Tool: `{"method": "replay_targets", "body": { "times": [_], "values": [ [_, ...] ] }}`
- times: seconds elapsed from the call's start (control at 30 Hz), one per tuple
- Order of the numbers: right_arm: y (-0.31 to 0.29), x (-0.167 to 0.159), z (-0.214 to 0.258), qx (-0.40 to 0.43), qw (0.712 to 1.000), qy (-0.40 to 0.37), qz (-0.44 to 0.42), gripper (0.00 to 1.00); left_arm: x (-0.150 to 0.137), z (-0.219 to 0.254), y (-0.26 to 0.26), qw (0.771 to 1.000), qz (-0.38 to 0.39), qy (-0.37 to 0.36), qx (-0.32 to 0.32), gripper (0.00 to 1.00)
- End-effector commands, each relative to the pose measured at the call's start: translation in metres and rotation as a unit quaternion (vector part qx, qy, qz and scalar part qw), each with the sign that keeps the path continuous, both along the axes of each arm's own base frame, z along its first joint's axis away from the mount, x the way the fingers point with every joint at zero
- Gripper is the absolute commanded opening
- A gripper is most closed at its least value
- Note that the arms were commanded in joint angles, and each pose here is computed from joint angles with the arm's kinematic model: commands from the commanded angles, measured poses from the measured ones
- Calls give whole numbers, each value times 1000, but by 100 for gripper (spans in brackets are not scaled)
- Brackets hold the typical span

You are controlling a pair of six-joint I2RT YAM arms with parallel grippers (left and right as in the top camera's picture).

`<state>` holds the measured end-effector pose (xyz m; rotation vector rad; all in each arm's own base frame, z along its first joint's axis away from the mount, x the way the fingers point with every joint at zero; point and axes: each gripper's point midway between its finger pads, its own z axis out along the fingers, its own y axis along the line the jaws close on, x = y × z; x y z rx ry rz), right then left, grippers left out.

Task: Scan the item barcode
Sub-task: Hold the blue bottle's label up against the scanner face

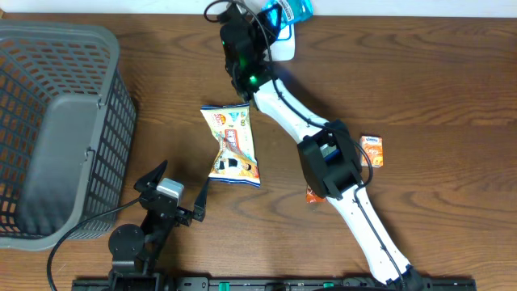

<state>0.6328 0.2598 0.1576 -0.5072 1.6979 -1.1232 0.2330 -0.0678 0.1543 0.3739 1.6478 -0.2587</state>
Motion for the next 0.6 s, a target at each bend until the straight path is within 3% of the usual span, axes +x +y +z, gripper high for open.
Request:
{"method": "replay_targets", "body": {
  "times": [0.0, 0.57],
  "values": [
    [18, -10, 28, 10, 1000, -27, 1, 19, -1, -17, -2, 1000, -7, 22, -1, 98],
    [4, -18, 34, 11, 998, -34, -45, 19, -1, -17, -2, 1000, -7, 22, -1, 98]
  ]
}}
